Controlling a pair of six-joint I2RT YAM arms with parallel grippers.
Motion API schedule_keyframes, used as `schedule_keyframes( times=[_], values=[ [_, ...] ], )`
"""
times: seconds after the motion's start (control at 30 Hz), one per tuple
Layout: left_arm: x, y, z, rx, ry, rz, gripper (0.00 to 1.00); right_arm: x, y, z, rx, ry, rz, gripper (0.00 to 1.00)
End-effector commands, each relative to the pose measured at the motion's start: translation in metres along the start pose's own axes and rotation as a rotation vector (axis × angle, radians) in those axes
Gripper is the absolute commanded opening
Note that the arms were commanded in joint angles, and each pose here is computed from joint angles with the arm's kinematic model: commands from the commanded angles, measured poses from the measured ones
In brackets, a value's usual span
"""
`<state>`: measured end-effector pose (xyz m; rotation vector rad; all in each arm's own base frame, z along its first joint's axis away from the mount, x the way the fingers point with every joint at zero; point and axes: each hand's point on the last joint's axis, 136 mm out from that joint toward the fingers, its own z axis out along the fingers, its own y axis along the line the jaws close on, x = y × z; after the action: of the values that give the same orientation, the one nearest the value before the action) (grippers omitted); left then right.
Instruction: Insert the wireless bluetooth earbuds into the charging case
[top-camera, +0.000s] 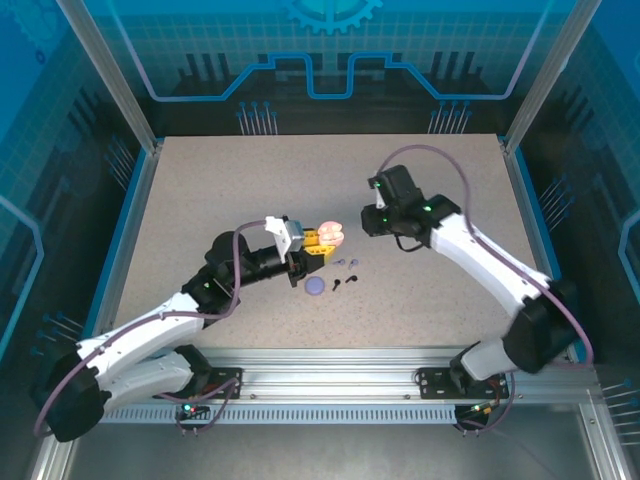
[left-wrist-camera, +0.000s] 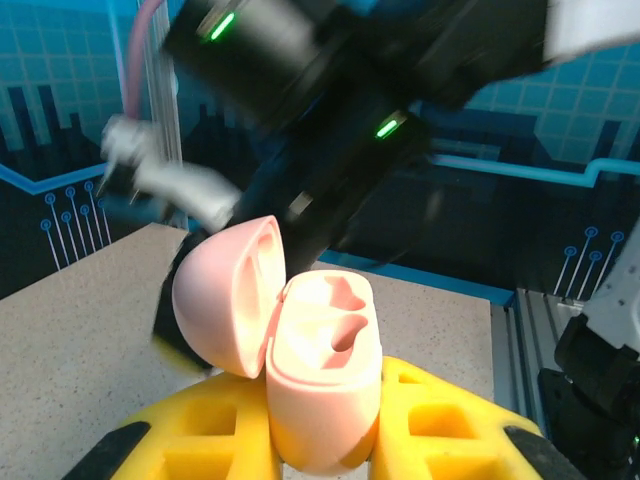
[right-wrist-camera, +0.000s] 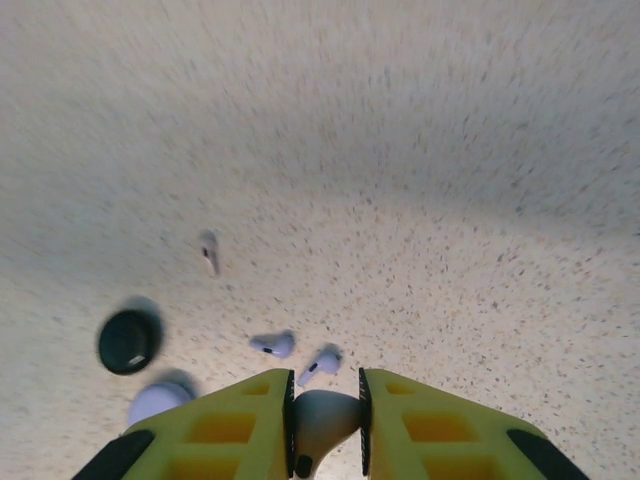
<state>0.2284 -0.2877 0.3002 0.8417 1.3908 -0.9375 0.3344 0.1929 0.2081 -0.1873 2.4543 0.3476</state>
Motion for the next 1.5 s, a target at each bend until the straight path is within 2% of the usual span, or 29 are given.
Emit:
schedule_keyframes(
  times=[0.0, 0.27, 0.47, 0.6, 0.87, 1.47],
  values=[
    [-0.006, 0.003, 0.008, -0.009, -0.047, 0.000, 0.19, -0.008, -0.005, -0.033, -0.035, -0.110, 0.069, 0.23],
    [0.004, 0.015, 0.033, -0.041, -0.063, 0.018, 0.18, -0.025, 0.007, -0.113, -0.193, -0.336, 0.142, 0.24],
    [0.012, 0.020, 0.049, -0.066, -0.060, 0.039, 0.18, -0.032, 0.024, -0.138, -0.273, -0.421, 0.137, 0.23],
    [0.016, 0.020, 0.056, -0.068, -0.052, 0.048, 0.18, -0.033, 0.042, -0.139, -0.298, -0.434, 0.107, 0.23],
    [0.019, 0.021, 0.060, -0.076, -0.045, 0.050, 0.18, -0.026, 0.062, -0.125, -0.257, -0.397, 0.037, 0.23],
    [0.016, 0.020, 0.060, -0.073, -0.052, 0.046, 0.18, -0.015, 0.066, -0.103, -0.200, -0.353, 0.000, 0.23]
  ],
)
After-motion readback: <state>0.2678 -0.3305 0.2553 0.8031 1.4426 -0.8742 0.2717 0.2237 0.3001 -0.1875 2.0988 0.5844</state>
